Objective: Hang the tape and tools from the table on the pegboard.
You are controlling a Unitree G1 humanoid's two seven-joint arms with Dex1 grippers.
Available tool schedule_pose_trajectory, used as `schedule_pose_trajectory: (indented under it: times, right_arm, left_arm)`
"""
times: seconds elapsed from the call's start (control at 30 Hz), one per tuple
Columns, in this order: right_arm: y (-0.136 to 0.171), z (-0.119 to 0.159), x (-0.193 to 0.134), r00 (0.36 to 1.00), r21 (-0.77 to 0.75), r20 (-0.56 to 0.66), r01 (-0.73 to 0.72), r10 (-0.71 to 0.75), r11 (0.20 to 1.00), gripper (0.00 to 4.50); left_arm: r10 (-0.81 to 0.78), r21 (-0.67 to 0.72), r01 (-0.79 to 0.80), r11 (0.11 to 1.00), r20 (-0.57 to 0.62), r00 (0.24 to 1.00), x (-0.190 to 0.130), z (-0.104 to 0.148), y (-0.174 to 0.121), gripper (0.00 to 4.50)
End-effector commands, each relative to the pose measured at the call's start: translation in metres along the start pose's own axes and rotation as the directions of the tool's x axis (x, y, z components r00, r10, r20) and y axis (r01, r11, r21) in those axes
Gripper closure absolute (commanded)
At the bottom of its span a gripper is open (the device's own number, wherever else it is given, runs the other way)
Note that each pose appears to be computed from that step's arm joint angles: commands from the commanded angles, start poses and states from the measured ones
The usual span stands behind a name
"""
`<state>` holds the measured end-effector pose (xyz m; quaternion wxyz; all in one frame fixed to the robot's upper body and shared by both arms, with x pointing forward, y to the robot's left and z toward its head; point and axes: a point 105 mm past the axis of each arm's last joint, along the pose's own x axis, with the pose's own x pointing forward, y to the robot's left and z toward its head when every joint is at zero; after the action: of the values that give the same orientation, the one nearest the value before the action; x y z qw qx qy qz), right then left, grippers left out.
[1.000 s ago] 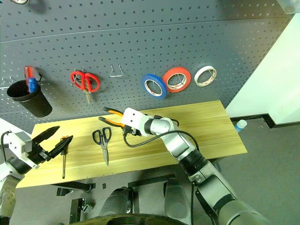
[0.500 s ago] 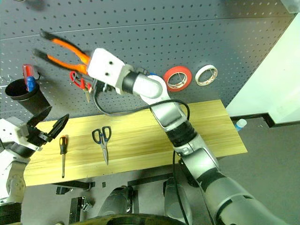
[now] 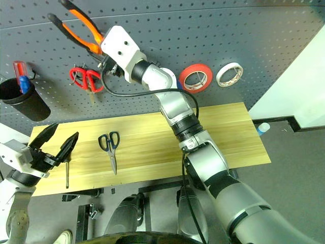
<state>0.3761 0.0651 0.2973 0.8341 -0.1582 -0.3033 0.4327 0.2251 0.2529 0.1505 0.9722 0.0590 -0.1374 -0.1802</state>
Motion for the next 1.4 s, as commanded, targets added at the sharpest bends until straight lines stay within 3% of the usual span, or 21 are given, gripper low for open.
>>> schedule_pose_trajectory:
  times: [0.03, 0.9, 1.13, 1.4]
  right_arm:
    - [-0.005, 0.027, 0.01, 0.994, -0.005, 0.111, 0.022, -0.022, 1.0, 2.28]
    - [-0.027, -0.021, -0.02, 0.993, -0.033, 0.0, 0.117, -0.117, 0.993, 2.28]
    - [-0.025, -0.016, -0.023, 0.994, -0.042, 0.017, 0.112, -0.112, 0.993, 0.03]
    - [-0.017, 0.015, -0.052, 0.995, -0.259, 0.085, 0.063, -0.042, 0.964, 0.03]
  left_arm:
    - [-0.001, 0.024, 0.0, 1.0, 0.039, 0.999, 0.0, 0.017, -0.005, 0.82]
    - [-0.039, 0.002, 0.039, 0.999, 0.035, 0.999, 0.019, 0.019, -0.009, 0.82]
    - [-0.038, 0.011, 0.038, 0.999, 0.035, 0.999, 0.019, 0.016, -0.004, 0.82]
    - [0.017, 0.016, -0.017, 1.0, -0.013, 1.0, 0.006, 0.01, 0.005, 0.82]
